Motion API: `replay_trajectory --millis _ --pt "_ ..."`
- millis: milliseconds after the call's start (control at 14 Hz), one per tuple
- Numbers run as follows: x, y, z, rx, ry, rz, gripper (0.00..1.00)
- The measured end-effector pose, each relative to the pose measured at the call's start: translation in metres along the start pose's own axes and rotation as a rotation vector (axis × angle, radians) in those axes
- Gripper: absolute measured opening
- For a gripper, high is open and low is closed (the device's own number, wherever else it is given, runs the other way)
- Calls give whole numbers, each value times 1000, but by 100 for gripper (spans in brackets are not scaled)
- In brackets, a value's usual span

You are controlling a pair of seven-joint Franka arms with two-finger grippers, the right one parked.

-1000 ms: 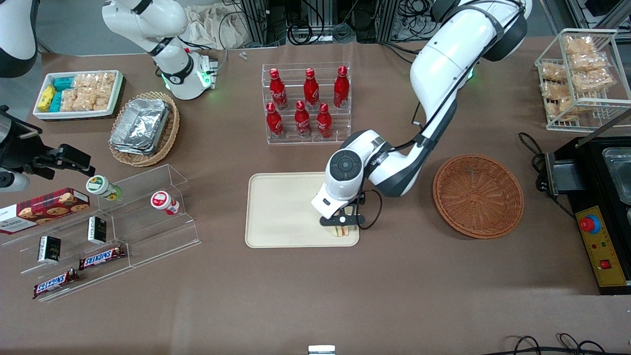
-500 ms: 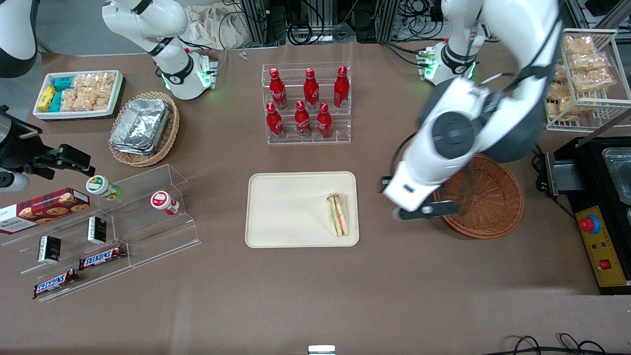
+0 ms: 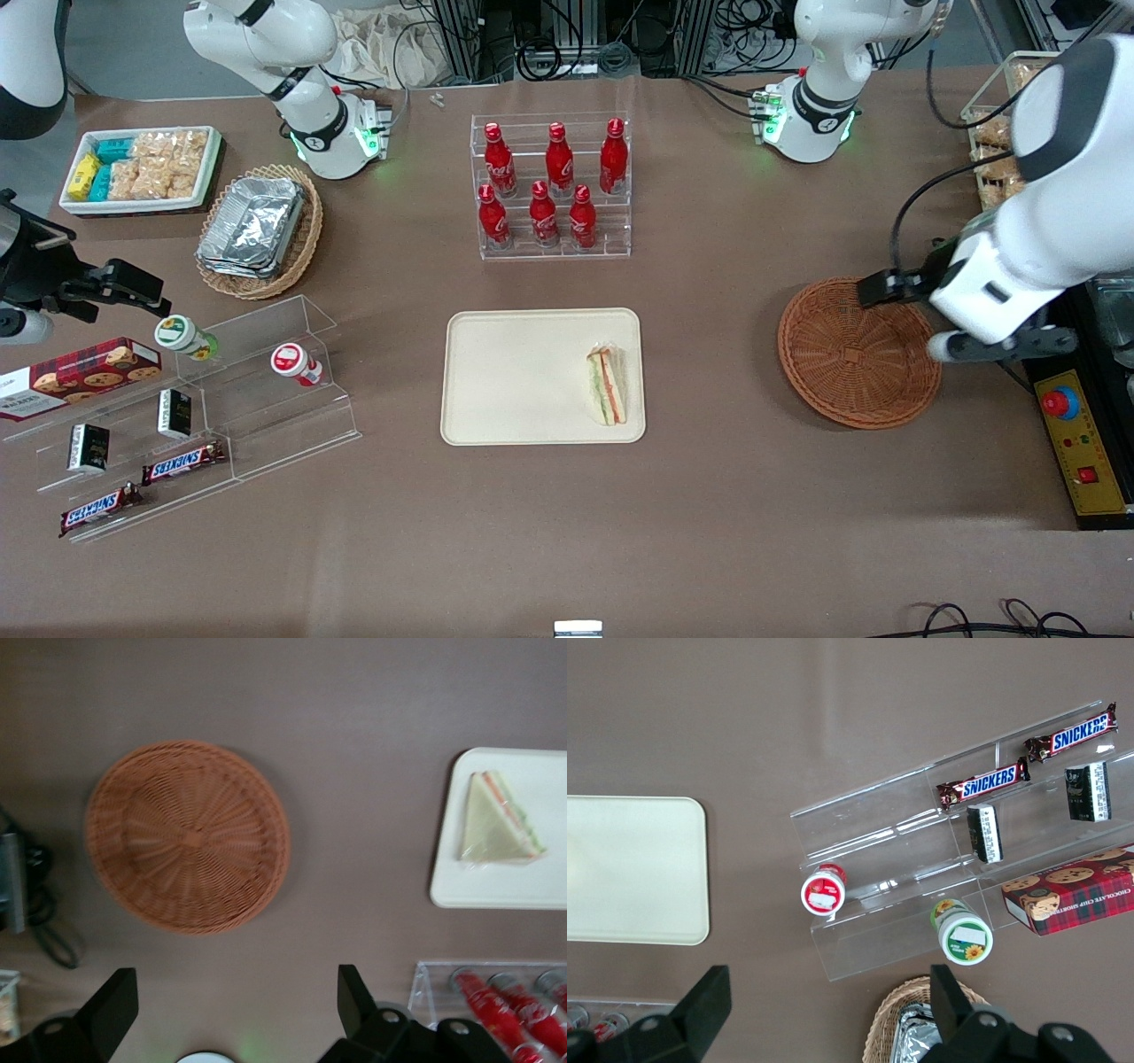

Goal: Place sandwich from basket to tray

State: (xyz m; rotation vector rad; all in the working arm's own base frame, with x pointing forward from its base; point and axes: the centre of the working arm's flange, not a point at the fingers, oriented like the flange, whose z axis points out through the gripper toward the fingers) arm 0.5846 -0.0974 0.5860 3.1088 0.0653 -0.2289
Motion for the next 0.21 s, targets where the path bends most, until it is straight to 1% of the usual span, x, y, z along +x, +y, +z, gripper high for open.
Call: replay_trajectory --millis 71,214 --pt "-12 -3 -6 11 7 -3 100" --pt "-33 -3 -13 19 15 0 100"
